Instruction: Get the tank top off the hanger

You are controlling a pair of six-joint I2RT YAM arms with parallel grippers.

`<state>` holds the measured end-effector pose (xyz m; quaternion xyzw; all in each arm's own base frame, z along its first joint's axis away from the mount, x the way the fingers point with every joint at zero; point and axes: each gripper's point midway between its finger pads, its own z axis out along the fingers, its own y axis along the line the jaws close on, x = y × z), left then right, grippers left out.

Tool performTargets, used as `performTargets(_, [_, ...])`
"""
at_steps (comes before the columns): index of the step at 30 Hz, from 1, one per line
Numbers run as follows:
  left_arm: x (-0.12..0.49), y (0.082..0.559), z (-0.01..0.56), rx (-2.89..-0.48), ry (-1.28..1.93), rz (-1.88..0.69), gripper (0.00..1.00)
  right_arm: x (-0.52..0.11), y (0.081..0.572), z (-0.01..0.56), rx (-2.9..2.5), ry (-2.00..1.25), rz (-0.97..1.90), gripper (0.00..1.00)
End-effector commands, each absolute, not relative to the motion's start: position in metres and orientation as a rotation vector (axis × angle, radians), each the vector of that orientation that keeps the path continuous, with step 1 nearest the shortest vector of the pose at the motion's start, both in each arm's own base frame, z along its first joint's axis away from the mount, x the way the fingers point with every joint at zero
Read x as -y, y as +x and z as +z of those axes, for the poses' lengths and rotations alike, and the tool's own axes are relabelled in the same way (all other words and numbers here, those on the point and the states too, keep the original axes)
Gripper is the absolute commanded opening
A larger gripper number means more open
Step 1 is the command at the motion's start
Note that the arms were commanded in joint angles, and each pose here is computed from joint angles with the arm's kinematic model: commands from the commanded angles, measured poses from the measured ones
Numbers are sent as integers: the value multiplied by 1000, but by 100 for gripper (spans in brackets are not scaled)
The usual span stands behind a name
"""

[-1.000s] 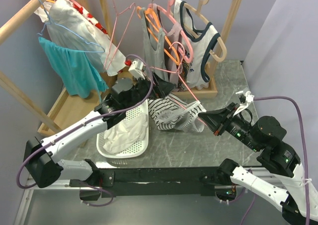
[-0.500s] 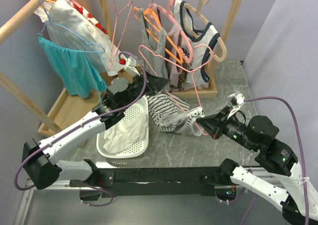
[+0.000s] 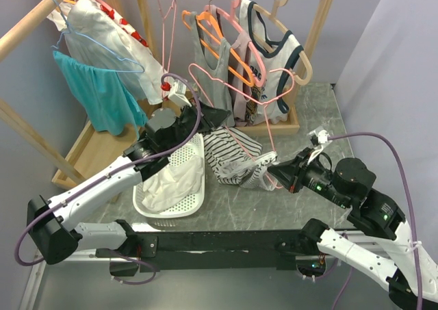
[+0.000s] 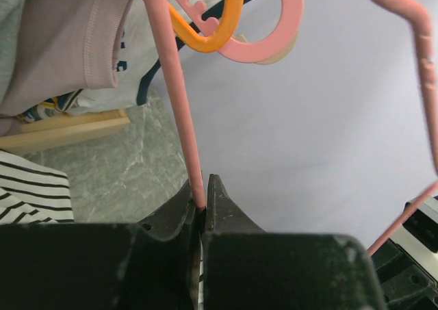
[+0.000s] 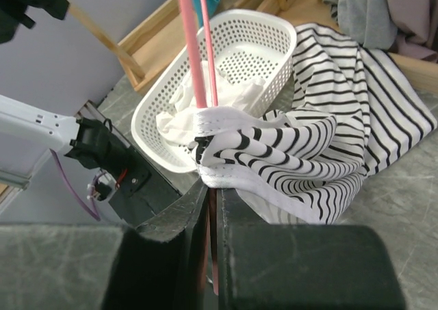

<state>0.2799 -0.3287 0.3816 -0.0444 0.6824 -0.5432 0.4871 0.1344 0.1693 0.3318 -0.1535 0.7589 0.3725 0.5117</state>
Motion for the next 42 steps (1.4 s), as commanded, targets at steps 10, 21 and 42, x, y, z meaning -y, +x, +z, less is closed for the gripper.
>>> performTargets(10, [293,289,345,-1728,-34,-1012,1,-182,145,339,-1785,-333,937,23])
performTargets(21, [294,290,349,-1719,-30,-1049,1,-199,150,334,-1809,-381,969,43])
performTargets(42, [268,279,376,-1715,42,-932,1,-190,149,322,-1760,-227,1038,73])
